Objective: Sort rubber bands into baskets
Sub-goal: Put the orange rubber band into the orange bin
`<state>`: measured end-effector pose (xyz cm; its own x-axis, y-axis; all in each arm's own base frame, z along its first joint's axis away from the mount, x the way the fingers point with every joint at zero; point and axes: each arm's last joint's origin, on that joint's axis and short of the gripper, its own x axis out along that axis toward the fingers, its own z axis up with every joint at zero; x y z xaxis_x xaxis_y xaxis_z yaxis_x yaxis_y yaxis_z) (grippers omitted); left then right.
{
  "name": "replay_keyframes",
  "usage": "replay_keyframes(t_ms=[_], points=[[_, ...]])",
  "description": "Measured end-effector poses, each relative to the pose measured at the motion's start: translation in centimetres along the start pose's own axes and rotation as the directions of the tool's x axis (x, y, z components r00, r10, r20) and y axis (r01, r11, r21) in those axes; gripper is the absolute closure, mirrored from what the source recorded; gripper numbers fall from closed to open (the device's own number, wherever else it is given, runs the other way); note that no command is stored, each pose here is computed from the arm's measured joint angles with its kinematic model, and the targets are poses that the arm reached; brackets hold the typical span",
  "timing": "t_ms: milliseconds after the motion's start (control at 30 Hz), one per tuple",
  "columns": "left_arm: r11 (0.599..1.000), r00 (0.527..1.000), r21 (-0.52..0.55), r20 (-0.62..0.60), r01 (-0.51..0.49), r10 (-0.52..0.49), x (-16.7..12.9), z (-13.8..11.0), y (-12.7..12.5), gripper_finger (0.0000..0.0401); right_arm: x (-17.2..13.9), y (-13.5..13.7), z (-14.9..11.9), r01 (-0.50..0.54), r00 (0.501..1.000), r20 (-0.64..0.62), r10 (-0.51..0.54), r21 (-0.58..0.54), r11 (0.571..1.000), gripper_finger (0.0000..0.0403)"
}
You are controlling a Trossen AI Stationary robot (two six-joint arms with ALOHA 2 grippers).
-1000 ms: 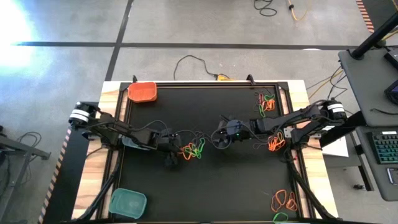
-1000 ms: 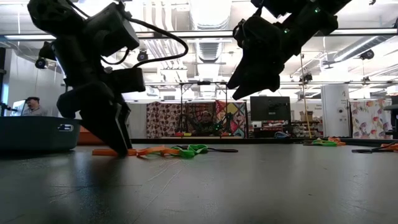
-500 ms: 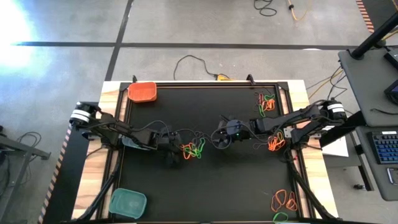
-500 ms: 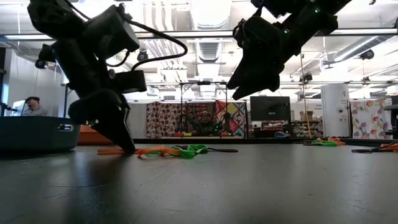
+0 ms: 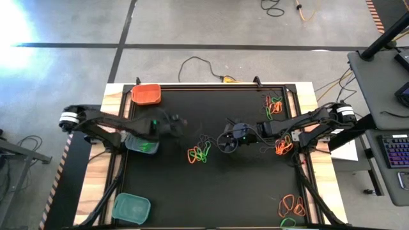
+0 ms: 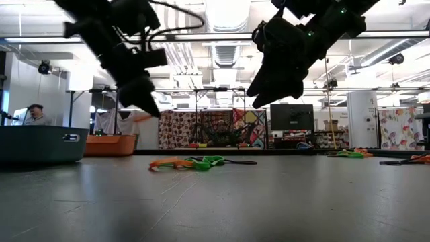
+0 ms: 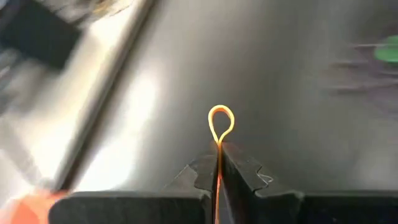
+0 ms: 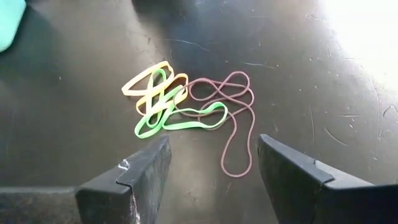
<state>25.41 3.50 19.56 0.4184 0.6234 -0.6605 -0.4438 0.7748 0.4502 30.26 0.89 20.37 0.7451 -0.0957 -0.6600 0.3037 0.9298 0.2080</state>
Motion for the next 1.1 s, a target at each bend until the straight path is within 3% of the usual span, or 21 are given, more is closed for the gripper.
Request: replay_keyframes(t_ms=[100, 233, 367, 500, 533, 700, 767, 933, 1100], points=[[0.973, 0.981, -0.138, -0.072, -0.187, 0.178, 1.2, 0.8, 5.4, 0.0401, 0.0, 0.0, -0.1, 0.002, 1.0, -0.013, -0.002, 0.006, 1.0, 0.0174], [0.879, 0.921, -0.293, -0.227, -0.375, 0.317, 2.7, 0.5, 13.2, 0.0401, 0.0, 0.0, -0.1, -0.001, 1.0, -0.014, 0.002, 0.011, 1.0, 0.0174], [0.796, 0.899, -0.443, -0.342, -0.412, 0.275, 4.1, -1.6, 20.1, 0.0401, -0.1, 0.2, -0.2, -0.006, 1.0, -0.016, 0.006, 0.02, 1.0, 0.0174], [0.735, 0.877, -0.548, -0.46, -0.4, 0.135, 6.4, -4.9, 24.2, 0.0401, -0.1, 0.5, -0.3, -0.013, 1.0, -0.017, 0.013, 0.013, 1.0, 0.0174], [0.729, 0.866, -0.553, -0.488, -0.404, 0.109, 6.8, -5.5, 24.8, 0.0401, -0.1, 0.5, -0.3, -0.013, 1.0, -0.017, 0.013, 0.012, 1.0, 0.0174], [0.773, 0.838, -0.535, -0.545, -0.342, -0.007, 9.0, -5.4, 25.0, 0.0401, -0.1, 0.5, -0.3, -0.016, 1.0, -0.019, 0.016, 0.013, 1.0, 0.0174], [0.788, 0.805, -0.517, -0.592, -0.334, -0.048, 9.6, -5.8, 24.8, 0.0401, -0.1, 0.6, -0.4, -0.028, 0.999, -0.025, 0.028, 0.023, 0.999, 0.0174], [0.828, 0.727, -0.472, -0.677, -0.303, -0.12, 10.5, -6.8, 24.1, 0.0401, -0.2, 0.9, -0.7, -0.037, 0.998, -0.046, 0.038, 0.016, 0.999, 0.0174], [0.834, 0.696, -0.462, -0.705, -0.301, -0.139, 11.5, -7.8, 23.4, 0.0401, -0.2, 1.0, -0.8, -0.035, 0.998, -0.051, 0.036, 0.015, 0.999, 0.0174]])
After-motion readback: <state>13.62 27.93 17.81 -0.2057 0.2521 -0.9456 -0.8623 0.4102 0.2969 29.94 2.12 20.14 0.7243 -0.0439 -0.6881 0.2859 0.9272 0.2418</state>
